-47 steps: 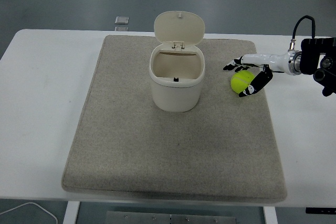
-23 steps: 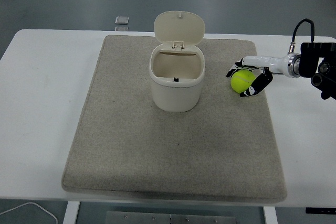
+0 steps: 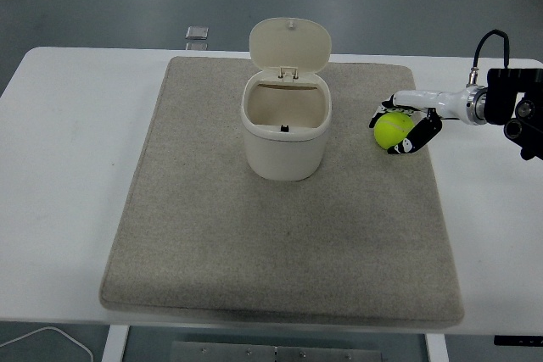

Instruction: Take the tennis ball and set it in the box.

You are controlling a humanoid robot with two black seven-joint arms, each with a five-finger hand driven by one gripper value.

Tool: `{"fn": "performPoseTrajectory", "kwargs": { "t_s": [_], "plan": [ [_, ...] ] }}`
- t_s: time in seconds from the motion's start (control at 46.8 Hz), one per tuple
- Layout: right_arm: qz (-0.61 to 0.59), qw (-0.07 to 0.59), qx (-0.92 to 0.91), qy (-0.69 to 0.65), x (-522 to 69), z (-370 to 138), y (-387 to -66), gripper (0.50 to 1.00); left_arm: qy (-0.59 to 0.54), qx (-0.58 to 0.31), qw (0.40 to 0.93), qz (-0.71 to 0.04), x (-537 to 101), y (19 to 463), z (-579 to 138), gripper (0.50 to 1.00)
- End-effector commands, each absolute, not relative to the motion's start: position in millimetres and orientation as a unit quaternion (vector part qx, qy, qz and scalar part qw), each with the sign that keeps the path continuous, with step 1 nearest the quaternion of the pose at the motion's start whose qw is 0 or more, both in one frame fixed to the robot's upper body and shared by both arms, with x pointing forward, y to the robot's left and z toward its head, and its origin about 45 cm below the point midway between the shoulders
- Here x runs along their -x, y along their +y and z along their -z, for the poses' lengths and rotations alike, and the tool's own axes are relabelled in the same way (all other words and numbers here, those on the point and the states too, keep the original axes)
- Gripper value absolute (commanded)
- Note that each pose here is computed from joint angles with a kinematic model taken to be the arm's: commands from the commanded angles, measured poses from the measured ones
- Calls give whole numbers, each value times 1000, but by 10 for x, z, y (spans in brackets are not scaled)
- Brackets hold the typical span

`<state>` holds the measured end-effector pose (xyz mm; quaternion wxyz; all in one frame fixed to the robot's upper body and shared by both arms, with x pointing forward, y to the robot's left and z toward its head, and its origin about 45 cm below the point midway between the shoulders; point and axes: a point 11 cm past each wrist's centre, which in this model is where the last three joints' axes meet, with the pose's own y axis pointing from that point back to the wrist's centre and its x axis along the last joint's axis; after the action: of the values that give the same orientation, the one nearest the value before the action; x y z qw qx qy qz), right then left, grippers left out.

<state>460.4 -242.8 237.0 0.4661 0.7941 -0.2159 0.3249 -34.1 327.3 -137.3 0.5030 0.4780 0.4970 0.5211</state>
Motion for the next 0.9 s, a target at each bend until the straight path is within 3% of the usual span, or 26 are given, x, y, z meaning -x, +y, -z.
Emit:
{"fn": "performPoseTrajectory", "kwargs": {
  "t_s": [0.0,0.107,0.235,0.577,0.726,0.876],
  "plan": [
    [-325,466,-794,-216,-4605,-2371,-2428,638,497,-478,503,-521,343,3273,1373,996],
    [-325,466,-794,-216,-4605,-2371,-2428,554,497,-478,503,-521,343,3273,1373,996],
    [-325,466,-794,-215,-4602,-2370,-2424,500,497,-478,503,-521,343,3273,1373,996],
    [-325,453,-799,-224,-4633,-2487,-2423,500,497,-478,503,-521,343,3273,1373,996],
    [-343,416,-815,-213,-4637,-2665,-2328,500,497,-478,503,-521,343,3273,1373,996],
    [-346,403,-819,-218,-4651,-2902,-2446,500,497,-478,503,-521,343,3273,1373,996]
  ]
}}
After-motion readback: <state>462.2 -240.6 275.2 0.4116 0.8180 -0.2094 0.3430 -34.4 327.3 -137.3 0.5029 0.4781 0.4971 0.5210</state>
